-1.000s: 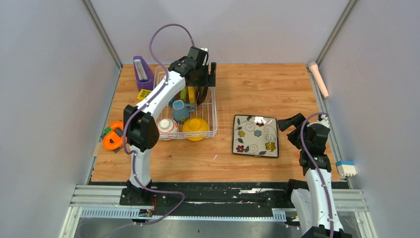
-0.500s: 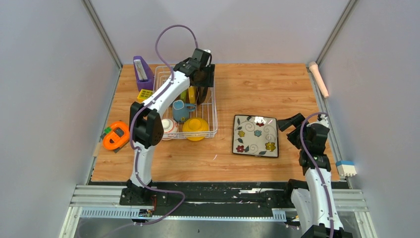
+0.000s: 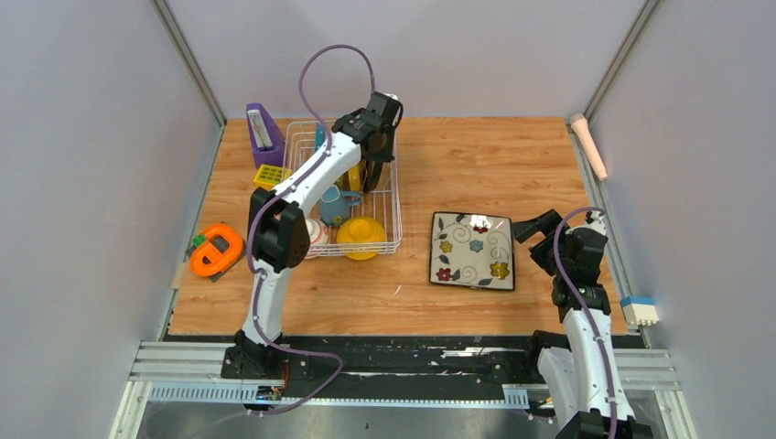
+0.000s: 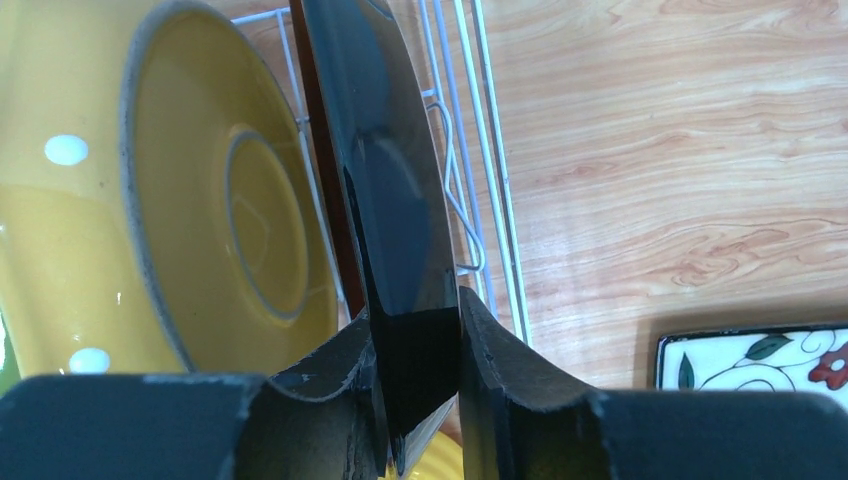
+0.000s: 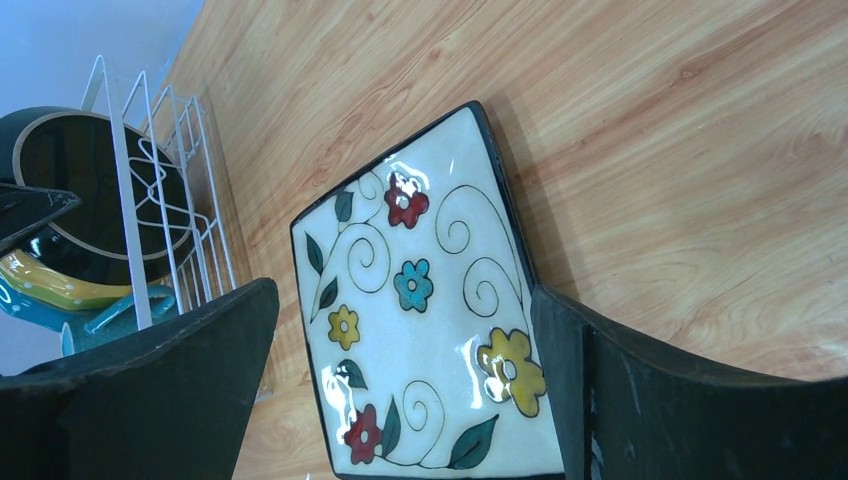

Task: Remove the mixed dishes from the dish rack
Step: Pick up the plate from the dish rack.

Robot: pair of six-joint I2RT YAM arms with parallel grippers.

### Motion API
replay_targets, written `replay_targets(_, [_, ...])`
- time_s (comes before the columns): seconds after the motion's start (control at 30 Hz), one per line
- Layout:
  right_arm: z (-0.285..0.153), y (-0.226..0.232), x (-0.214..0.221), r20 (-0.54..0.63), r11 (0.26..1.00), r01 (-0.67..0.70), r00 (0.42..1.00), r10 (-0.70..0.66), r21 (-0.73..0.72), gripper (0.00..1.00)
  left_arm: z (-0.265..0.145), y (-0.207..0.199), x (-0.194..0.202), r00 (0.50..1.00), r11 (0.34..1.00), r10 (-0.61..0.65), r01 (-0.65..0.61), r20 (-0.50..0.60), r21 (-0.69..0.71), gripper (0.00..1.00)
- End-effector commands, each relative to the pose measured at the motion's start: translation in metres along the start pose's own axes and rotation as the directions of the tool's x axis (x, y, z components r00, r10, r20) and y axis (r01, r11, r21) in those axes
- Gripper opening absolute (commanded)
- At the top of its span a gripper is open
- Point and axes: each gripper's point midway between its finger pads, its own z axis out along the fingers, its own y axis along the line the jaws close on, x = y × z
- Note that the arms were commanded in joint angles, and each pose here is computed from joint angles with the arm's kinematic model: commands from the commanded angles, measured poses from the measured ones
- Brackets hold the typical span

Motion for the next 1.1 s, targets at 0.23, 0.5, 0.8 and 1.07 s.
replay_targets(0.23, [0.001,0.007,-0.011,0.044,1.0,0.013,0.999,-0.012,-0.023,1.0,-0.072,-0.003,-0.075,0.96,0.993,0.078,-0.051,0.268,-0.106,0.0])
replay_targets(0.5, [0.001,0.007,-0.01,0.041,1.0,0.013,0.999,-0.012,-0.024,1.0,-0.115,-0.001,-0.107,0.913,0.995,0.027,0.015,0.407,-0.1,0.0])
replay_targets(0.8, [0.001,0.008,-0.009,0.034,0.999,0.016,0.999,-0.015,-0.031,1.0,-0.15,-0.005,-0.123,0.881,1.0,0.017,-0.004,0.473,-0.029,0.0])
replay_targets(1.07, [0.002,0.007,-0.008,0.032,0.999,0.021,0.999,-0.02,-0.028,1.0,-0.182,-0.02,-0.124,0.862,0.992,0.031,-0.089,0.507,0.091,0.0])
